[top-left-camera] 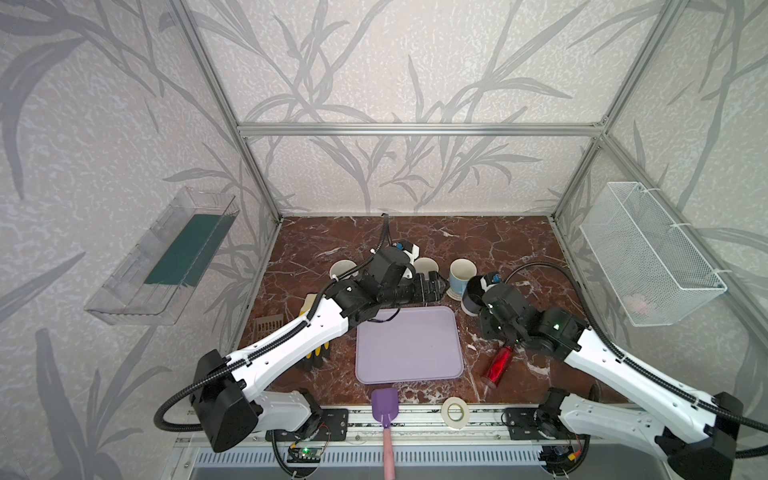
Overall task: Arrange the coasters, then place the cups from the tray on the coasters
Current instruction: 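Carry the black mug toward the wooden coaster while left arm moves forward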
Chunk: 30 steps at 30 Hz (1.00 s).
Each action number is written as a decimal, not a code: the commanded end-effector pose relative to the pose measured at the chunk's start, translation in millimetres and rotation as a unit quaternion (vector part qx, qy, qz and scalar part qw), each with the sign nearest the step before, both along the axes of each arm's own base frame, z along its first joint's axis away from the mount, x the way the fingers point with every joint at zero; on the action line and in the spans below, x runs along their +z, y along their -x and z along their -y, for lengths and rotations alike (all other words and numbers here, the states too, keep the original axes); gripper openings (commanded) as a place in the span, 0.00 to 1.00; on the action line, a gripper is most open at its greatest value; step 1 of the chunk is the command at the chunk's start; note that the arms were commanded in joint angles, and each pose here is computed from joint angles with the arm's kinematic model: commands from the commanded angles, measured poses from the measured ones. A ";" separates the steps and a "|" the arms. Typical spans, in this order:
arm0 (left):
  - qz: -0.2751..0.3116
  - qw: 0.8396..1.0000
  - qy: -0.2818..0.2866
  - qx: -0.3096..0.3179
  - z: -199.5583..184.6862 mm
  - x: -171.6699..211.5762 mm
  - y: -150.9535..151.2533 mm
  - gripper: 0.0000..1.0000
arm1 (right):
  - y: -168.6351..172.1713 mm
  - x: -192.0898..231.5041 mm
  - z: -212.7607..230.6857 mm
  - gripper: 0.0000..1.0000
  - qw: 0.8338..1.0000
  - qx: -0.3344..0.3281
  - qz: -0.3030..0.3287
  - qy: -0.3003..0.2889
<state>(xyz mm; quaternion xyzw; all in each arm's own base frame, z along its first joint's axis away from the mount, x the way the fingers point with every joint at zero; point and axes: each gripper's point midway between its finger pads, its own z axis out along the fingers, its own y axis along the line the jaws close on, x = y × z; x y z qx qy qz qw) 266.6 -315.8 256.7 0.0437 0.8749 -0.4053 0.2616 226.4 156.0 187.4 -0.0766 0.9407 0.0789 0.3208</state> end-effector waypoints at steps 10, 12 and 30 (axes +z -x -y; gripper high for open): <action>0.039 0.999 0.016 -0.032 31.7 33.1 -32.7 0.99 | -52.0 47.1 5.5 0.03 0.997 -0.026 0.048 -0.045; 0.036 0.999 0.014 -0.036 37.0 32.1 -36.1 0.99 | -56.1 48.0 7.9 0.03 0.998 -0.028 0.045 -0.045; 0.019 0.997 -0.008 -0.071 80.3 11.9 -70.2 0.99 | -100.2 25.3 48.1 0.02 0.997 -0.070 0.013 -0.032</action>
